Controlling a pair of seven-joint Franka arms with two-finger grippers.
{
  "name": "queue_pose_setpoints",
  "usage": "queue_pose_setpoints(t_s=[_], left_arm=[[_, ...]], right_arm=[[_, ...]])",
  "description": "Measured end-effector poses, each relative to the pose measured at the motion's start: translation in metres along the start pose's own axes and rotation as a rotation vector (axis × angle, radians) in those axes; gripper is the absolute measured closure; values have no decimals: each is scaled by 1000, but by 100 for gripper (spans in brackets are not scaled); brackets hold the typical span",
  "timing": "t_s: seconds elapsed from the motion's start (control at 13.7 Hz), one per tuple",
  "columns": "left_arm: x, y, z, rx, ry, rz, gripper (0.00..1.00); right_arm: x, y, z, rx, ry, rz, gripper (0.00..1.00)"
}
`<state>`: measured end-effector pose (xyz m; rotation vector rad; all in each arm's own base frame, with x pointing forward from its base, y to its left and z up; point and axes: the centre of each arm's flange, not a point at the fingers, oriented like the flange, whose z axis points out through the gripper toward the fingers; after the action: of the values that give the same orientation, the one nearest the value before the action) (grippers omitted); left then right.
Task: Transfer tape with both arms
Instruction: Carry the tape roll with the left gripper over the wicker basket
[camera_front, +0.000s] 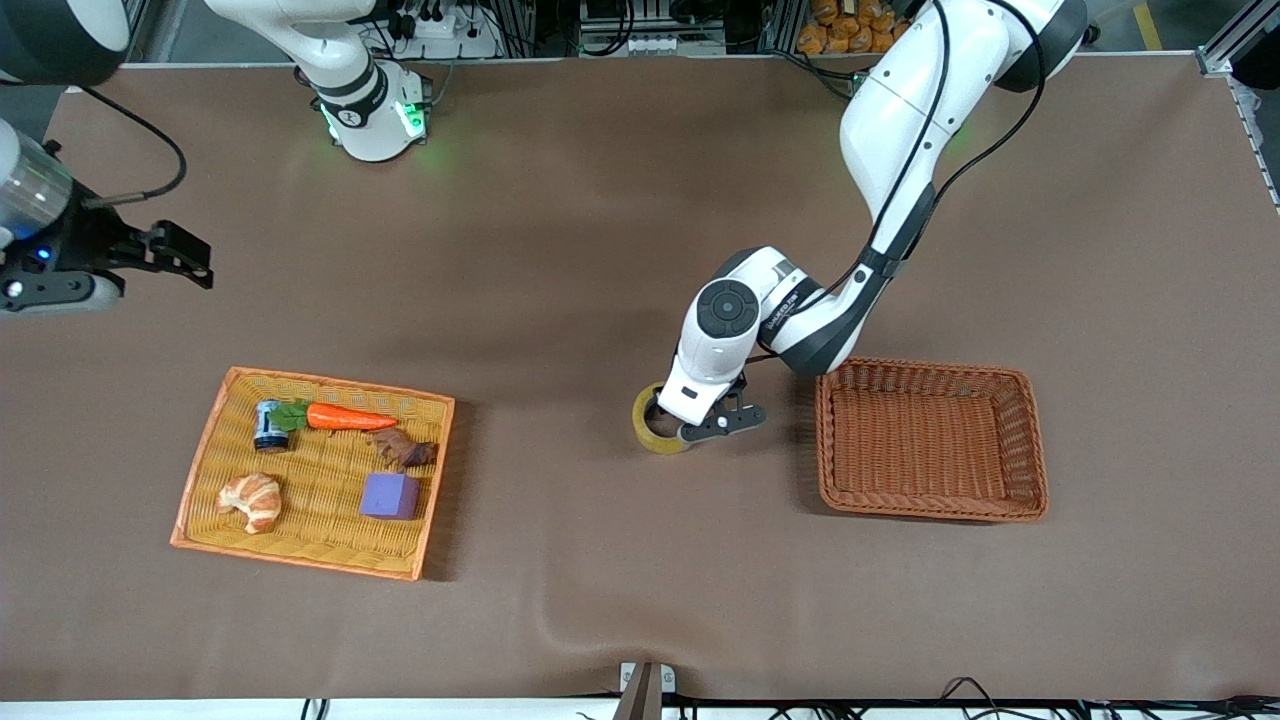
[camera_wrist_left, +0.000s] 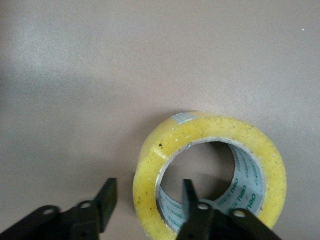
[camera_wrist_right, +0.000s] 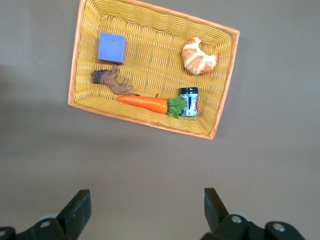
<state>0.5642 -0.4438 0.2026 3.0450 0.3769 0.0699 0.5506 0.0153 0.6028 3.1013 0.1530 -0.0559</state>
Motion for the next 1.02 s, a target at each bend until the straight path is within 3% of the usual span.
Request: queue_pose_setpoints(t_s=[0.22, 0.44, 0.73, 1.02], left_arm=[[19, -6, -10, -11, 31, 20, 78], [64, -30, -55, -47, 90, -7, 78], [133, -104, -162, -120, 180, -47, 78], [182, -226, -206, -148, 153, -119, 78]], right_arm=[[-2, 11, -5, 26, 4, 25, 0], [-3, 12, -12, 32, 12, 27, 0], [-3, 12, -18, 32, 19, 28, 0], [-4, 14, -18, 33, 14, 32, 0]])
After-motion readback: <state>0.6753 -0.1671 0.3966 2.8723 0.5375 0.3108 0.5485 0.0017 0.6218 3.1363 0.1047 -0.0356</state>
